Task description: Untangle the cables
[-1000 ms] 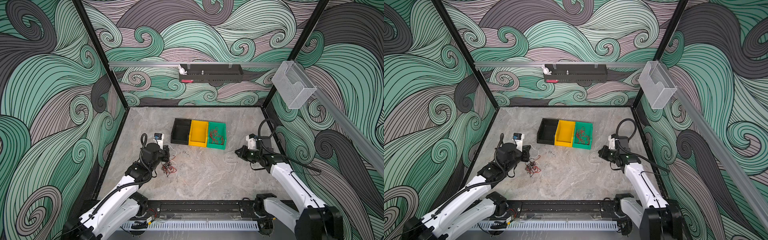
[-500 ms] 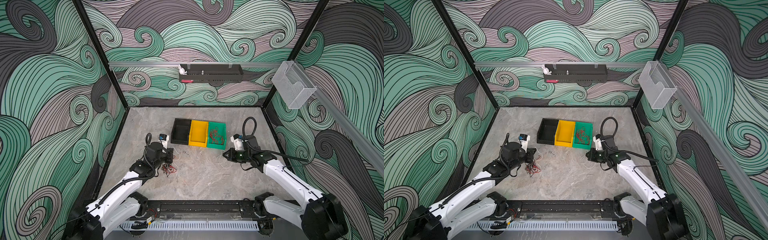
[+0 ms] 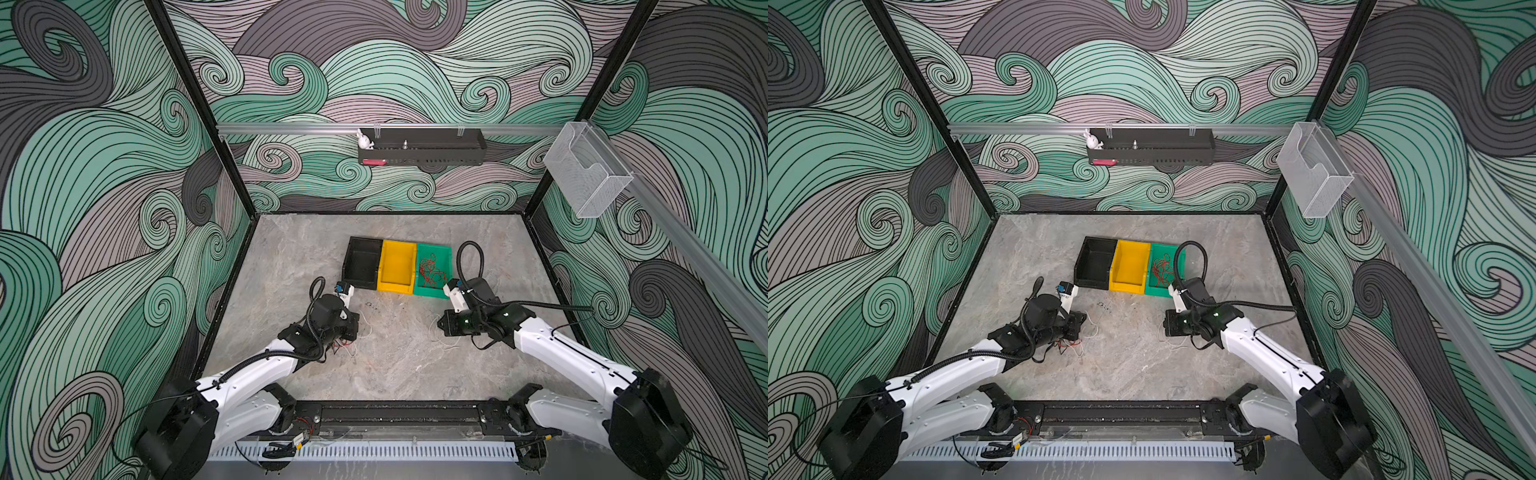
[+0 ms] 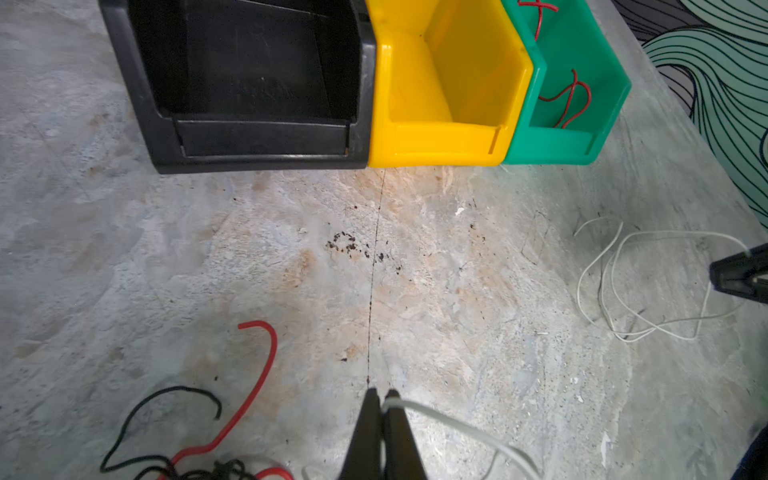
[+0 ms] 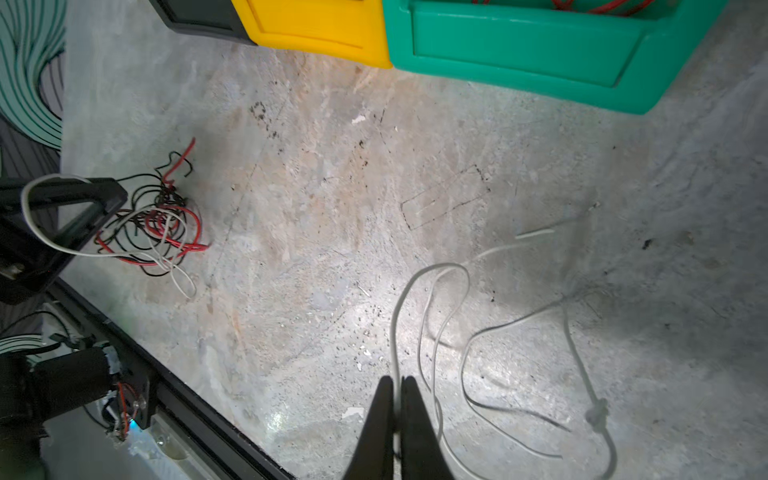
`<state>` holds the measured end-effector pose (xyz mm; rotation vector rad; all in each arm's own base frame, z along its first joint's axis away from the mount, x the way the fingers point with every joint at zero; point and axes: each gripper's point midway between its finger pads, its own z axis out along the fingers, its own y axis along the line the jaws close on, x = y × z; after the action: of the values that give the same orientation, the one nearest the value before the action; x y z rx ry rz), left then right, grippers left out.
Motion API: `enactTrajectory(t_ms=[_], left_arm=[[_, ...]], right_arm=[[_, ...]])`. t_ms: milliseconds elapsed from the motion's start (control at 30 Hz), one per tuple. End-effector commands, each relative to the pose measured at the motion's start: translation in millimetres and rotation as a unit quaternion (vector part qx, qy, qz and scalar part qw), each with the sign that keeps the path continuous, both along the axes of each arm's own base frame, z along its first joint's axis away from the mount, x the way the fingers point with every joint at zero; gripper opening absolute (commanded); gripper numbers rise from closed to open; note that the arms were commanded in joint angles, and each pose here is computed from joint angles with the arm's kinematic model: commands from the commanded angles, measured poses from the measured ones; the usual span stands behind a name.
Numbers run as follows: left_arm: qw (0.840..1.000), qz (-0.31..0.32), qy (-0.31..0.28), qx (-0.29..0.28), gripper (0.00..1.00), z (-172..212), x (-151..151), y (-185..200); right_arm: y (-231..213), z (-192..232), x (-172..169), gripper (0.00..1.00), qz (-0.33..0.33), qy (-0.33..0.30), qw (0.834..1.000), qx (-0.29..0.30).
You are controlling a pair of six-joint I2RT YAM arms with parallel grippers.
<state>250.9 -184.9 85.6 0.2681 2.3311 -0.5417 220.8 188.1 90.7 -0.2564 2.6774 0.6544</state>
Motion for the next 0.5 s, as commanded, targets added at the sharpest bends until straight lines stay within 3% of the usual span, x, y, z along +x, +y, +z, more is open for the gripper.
enactTrajectory(t_ms=[0, 300, 467], left_arm=[[1.0, 0.0, -0.011, -0.01, 0.05, 5, 5, -10], [1.0, -0.008, 0.001, 0.001, 0.09, -11, -1, -20], [1.0, -0.012, 0.0, 0.001, 0.11, -11, -3, -22]], right_arm=[[-14, -3, -1, 0.1, -0.001, -0.012, 0.999, -0.047], [-32, 6, -1, 0.35, -0.014, -0.04, 0.995, -0.085], [-45, -1, -1, 0.69, -0.03, -0.033, 0.992, -0.119]])
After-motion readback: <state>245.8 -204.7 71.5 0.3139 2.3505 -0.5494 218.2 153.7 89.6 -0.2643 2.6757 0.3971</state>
